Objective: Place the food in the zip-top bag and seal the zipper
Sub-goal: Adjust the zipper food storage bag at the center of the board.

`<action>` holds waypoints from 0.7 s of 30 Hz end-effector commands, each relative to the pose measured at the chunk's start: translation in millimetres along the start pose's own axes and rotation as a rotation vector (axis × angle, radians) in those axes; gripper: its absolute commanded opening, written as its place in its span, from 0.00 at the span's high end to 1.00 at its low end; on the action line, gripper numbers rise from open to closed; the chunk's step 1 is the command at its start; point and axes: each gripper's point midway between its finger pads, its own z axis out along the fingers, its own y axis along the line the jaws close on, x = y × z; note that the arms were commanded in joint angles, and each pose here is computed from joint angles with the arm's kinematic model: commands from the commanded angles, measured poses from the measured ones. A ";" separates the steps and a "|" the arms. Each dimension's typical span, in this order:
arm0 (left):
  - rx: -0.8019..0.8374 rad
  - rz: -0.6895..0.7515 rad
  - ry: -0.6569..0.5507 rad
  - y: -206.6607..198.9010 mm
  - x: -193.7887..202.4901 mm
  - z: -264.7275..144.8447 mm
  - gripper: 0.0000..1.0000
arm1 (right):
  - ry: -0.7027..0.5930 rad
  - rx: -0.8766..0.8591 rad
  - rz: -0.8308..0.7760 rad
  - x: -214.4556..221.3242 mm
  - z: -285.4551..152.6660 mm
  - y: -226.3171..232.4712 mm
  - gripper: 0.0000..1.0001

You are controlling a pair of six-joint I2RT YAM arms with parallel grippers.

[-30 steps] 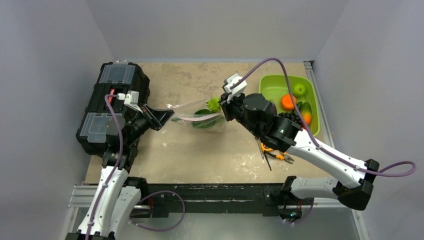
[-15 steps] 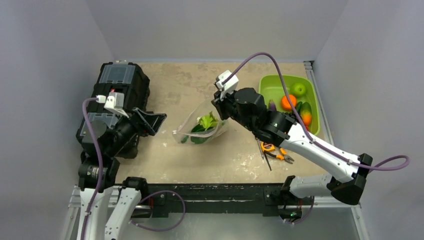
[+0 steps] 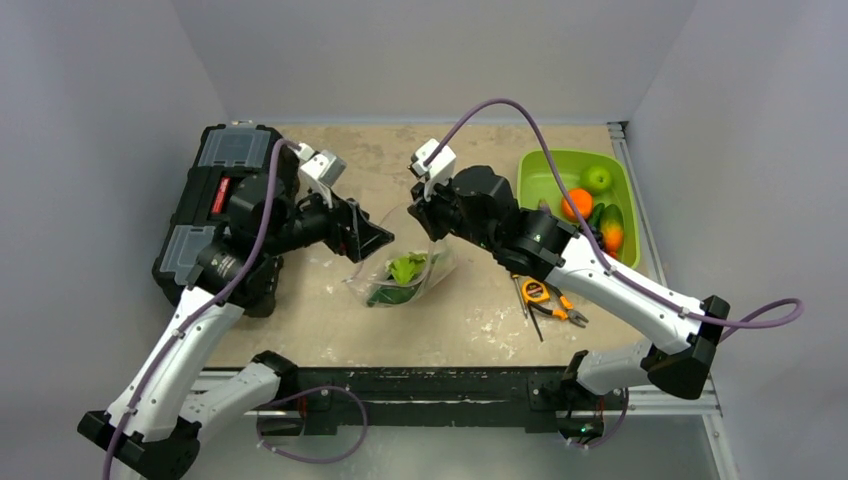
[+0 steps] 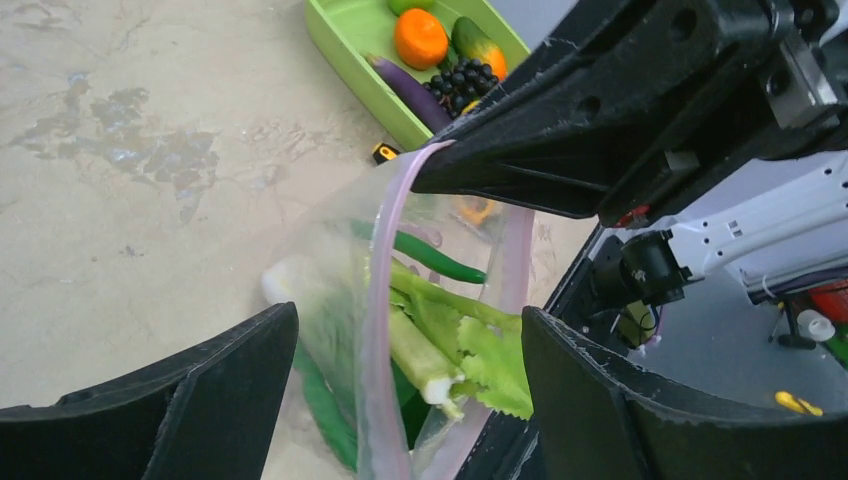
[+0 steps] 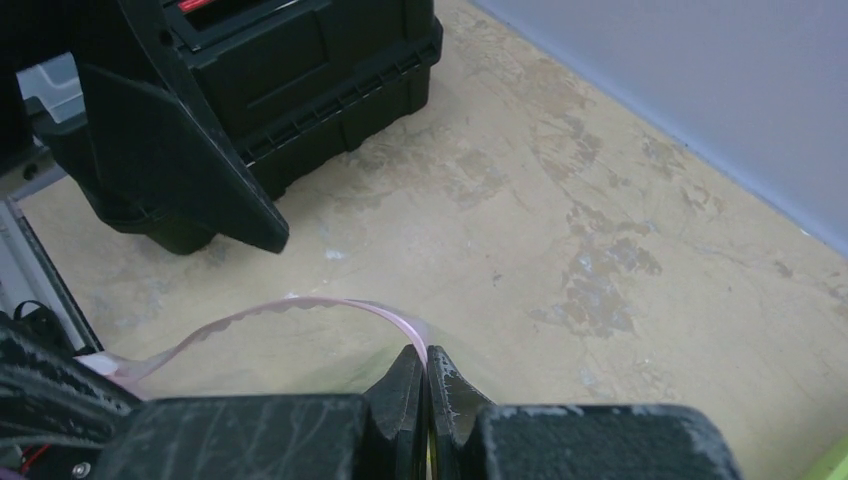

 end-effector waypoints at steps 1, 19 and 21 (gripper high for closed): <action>-0.025 0.080 -0.015 -6.7 -5.8 4.3 0.18 | -0.092 -0.047 0.016 -36.2 -11.4 5.1 1.00; -0.165 -0.110 -0.021 20.9 -0.9 27.0 1.00 | -0.051 0.111 0.185 -31.3 -15.1 -16.5 0.86; -0.201 -0.173 -0.063 24.3 -7.8 25.6 1.00 | 0.008 0.186 0.303 -20.8 -18.3 -23.3 0.81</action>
